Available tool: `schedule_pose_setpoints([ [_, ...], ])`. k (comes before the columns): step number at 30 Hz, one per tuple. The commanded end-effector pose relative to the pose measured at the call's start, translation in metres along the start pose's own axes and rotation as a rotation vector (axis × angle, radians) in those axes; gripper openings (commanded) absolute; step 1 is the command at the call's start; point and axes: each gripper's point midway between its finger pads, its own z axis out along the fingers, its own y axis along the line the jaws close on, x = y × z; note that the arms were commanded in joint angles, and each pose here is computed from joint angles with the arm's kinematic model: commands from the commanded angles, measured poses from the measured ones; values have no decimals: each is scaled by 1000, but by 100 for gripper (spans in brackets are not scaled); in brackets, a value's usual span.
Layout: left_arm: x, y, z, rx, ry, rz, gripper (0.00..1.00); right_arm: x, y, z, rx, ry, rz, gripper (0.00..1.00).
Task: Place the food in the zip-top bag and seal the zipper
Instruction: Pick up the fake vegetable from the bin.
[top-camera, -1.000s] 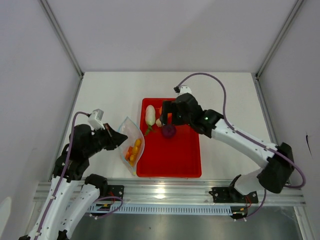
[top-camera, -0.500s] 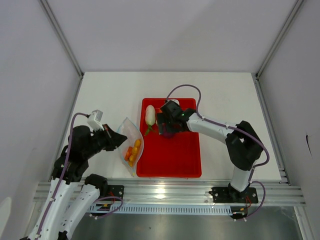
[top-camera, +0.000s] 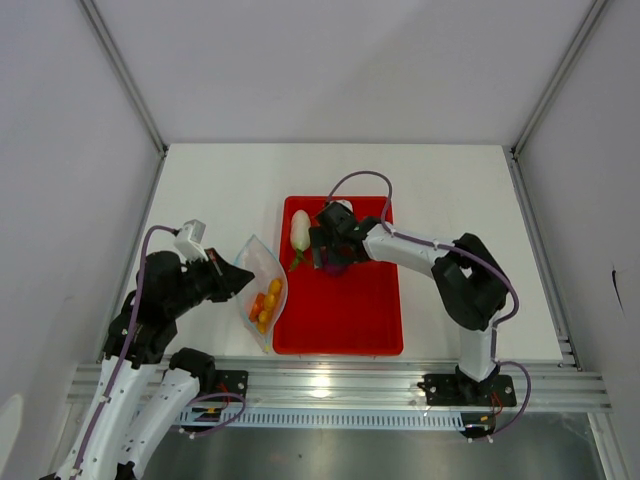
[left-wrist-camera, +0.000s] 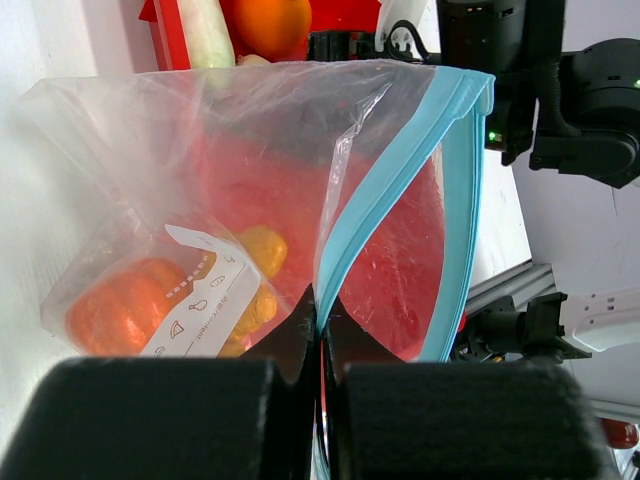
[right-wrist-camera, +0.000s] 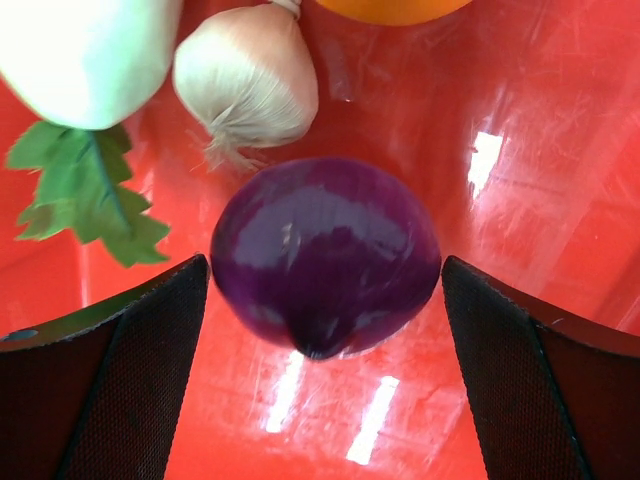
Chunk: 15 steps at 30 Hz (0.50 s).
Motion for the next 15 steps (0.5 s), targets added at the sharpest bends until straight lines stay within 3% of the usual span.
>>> schedule_pose_setpoints([
  [1,-6,-9,-5,31,-18,14,1,-19,3,7,12,-55,-5,99],
  [4,-5,-8,-4,29,-17,13,1,-19,2,11,19,-56,-5,95],
  [7,-6,-9,-5,30,-19,16,1,-20,2,8,17,-62,-9,86],
  [9,-6,-9,-5,30,-19,14,1,-20,0,7,19,-65,-11,74],
  [13,-5,-8,-5,28,-19,14,1,-31,1,-19,5,-122,2,62],
  [15,-5,-8,-4,26,-16,13,0,-43,10,-48,-33,-178,0,46],
])
